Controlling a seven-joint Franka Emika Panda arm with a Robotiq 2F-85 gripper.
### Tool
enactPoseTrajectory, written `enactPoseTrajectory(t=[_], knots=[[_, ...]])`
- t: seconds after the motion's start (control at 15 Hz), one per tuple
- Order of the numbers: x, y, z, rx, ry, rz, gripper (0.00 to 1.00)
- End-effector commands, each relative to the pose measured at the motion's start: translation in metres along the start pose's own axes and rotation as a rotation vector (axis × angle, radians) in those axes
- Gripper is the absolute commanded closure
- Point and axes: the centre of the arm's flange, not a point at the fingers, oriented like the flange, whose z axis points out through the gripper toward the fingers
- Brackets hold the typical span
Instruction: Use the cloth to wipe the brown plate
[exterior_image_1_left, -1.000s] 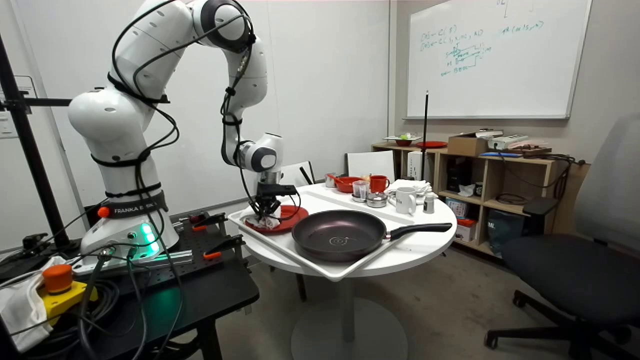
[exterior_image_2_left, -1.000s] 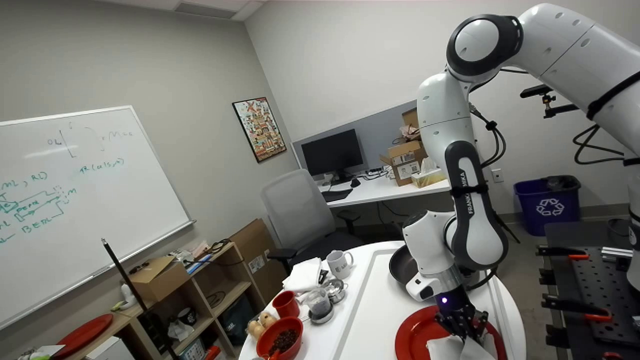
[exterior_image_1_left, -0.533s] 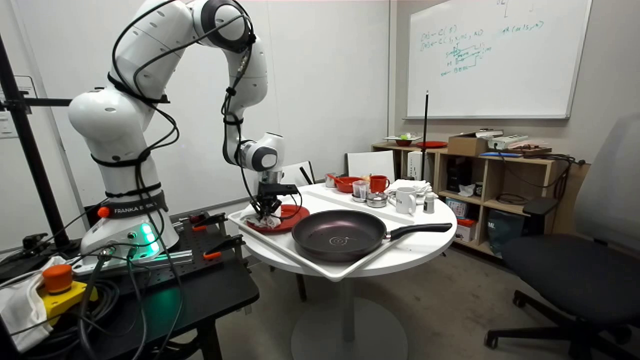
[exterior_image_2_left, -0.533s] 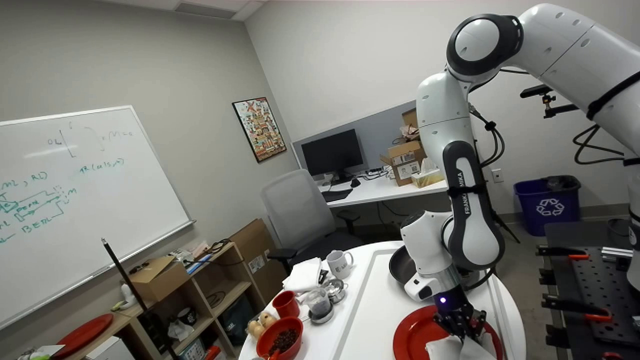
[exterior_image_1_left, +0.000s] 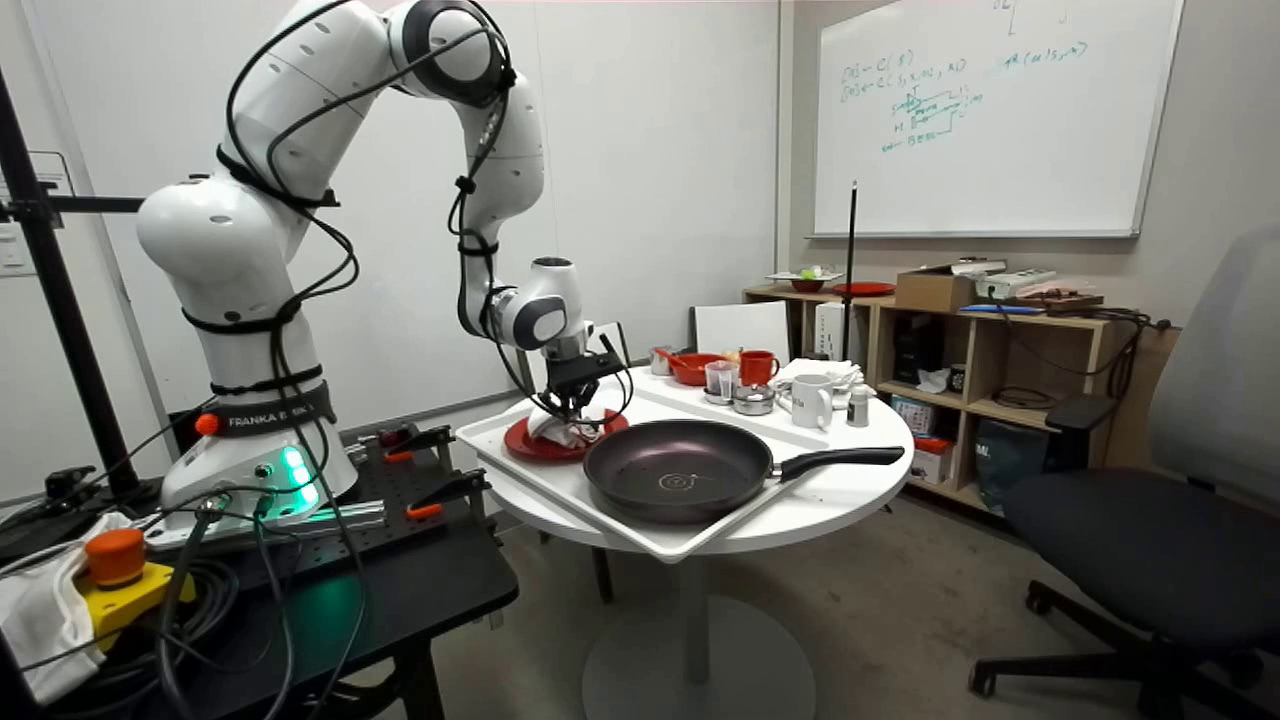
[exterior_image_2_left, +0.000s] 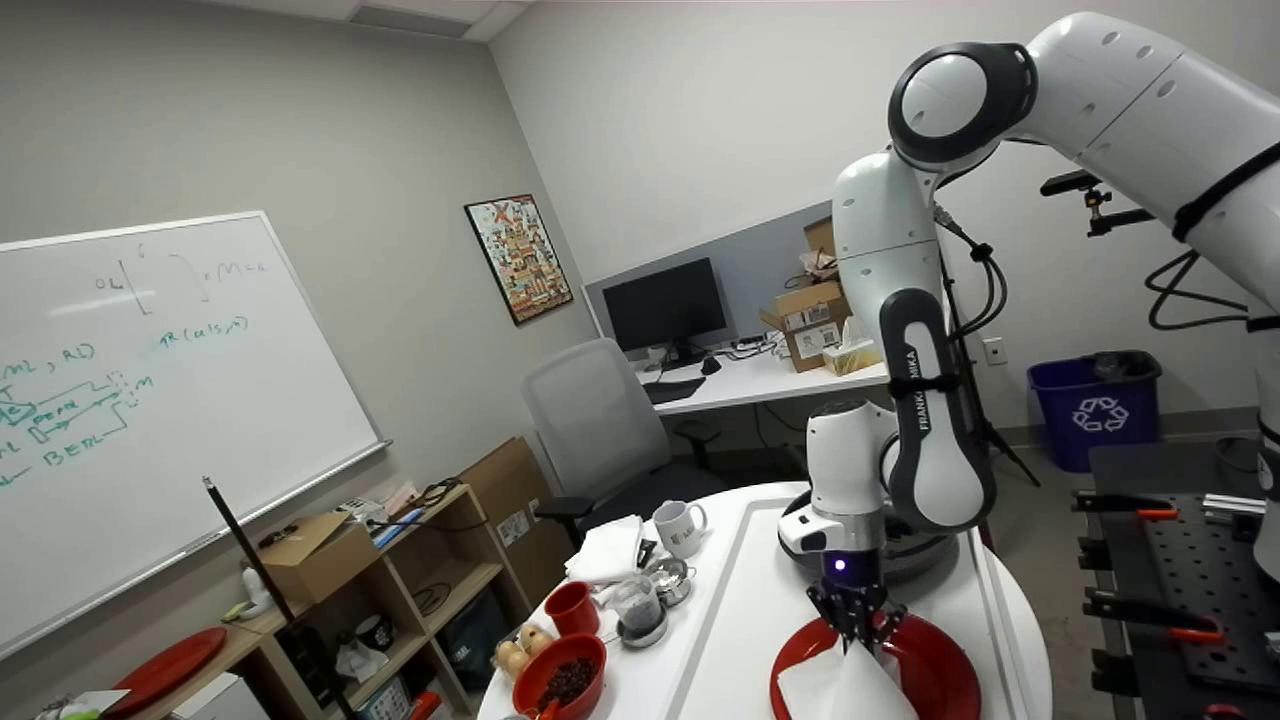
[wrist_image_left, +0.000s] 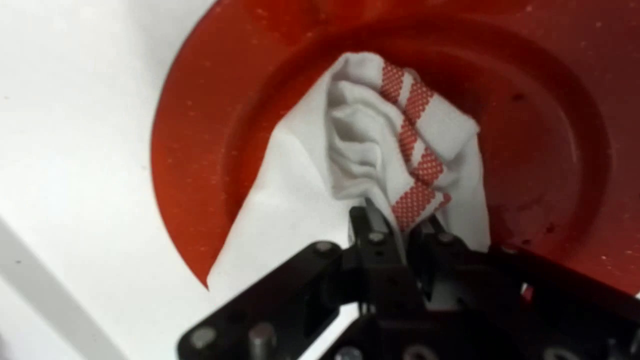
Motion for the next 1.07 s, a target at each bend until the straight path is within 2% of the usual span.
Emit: enactPoseTrajectory(t=[0.0,0.13,0.4,0.6,0.8,1.0], knots=[[-0.004,0.01,0.0,-0.121,0.032,0.026,0.97],[-0.006,0.015,-0.006,-0.191,0.058,0.039,0.97],[-0.006,0.021,-0.017,-0.277,0.097,0.045,0.97],[0.004,0.052,-0.035,-0.357,0.135,0.077,0.97],[0.01,0.081,-0.049,-0.398,0.157,0.123,0.97],[0.009,0.1,-0.053,-0.394,0.143,0.189,0.97]])
